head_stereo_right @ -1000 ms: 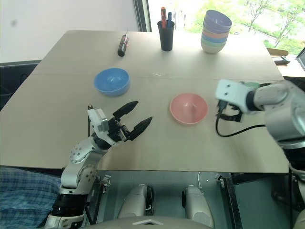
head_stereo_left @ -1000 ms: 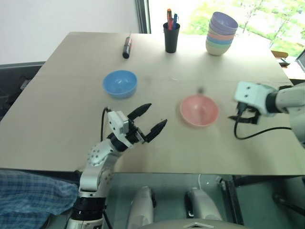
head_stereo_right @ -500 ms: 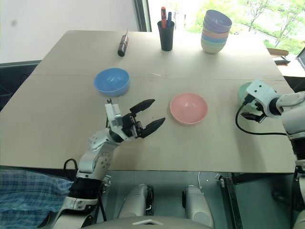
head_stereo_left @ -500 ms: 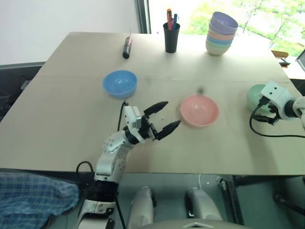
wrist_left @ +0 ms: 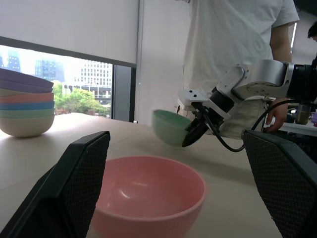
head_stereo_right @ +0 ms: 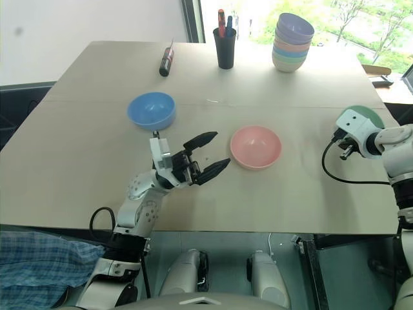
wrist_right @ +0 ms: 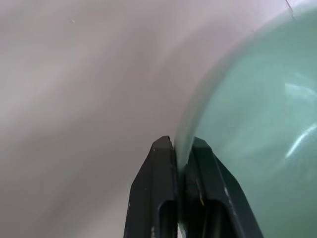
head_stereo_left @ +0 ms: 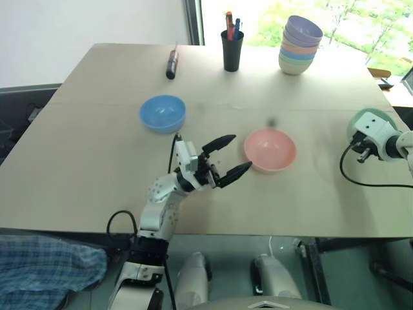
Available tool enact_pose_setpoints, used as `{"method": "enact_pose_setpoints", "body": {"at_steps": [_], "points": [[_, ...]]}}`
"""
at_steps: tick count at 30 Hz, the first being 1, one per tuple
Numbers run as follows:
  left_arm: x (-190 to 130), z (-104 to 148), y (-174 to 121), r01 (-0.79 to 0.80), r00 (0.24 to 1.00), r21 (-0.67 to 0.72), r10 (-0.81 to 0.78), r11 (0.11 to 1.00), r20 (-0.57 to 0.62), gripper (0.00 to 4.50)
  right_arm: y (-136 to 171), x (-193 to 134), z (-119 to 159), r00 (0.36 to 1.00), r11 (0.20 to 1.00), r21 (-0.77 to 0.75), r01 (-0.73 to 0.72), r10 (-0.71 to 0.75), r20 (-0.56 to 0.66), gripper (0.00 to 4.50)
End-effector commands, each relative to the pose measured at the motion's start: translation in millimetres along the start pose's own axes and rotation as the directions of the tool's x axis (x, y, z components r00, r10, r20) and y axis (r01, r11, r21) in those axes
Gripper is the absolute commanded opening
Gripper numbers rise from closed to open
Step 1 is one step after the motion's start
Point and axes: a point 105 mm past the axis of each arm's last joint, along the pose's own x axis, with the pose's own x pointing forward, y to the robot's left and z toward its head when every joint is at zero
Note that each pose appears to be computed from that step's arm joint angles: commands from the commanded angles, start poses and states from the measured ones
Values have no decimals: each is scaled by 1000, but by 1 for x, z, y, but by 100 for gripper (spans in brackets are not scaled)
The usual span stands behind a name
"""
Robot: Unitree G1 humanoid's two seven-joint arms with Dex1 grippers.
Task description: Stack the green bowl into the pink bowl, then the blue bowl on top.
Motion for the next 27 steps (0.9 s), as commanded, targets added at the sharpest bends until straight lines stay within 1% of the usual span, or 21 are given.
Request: {"method": "enact_pose_setpoints", "body": {"at_steps": [1,2,4,7,8,10,13,15,16,18,21,25,27], "points": [[2,3,-1,10,1000,27,-11,1000,10,450,-7,-8,12,999,998,-46,32,-30,37,4],[1,3,-1,10,1000,28,-10,1000,9,450,-6,-10,14,999,996,-78,31,-28,39,4],[-1,3,0,7,1000,31,-8,999,6,450,-1,-15,29,998,989,-148,22,-12,66,4],[-5,3,3,-5,1000,38,5,999,-2,450,12,-28,62,991,969,-248,3,30,129,4],[-7,3,4,-14,1000,41,14,999,-6,450,17,-34,73,988,958,-287,4,40,147,4],[-12,2,7,-35,999,52,36,998,-16,450,26,-45,92,985,912,-410,20,51,162,4],[-18,2,11,-60,998,65,62,996,-27,450,38,-59,118,975,873,-487,35,77,210,4],[-23,1,15,-81,996,76,84,994,-40,450,54,-68,142,956,850,-526,30,129,263,4],[-28,1,18,-93,994,88,98,992,-54,450,69,-73,155,939,834,-552,13,180,294,4],[-36,2,23,-108,990,106,116,989,-76,450,93,-80,171,911,803,-595,-18,259,322,4],[-46,2,26,-119,984,124,133,985,-115,450,123,-86,181,877,758,-649,-65,353,325,4],[-60,1,26,-127,975,137,149,982,-166,450,148,-88,185,849,719,-687,-106,425,314,4],[-66,1,27,-140,968,146,166,979,-186,450,155,-89,185,838,712,-692,-119,445,314,4]]}}
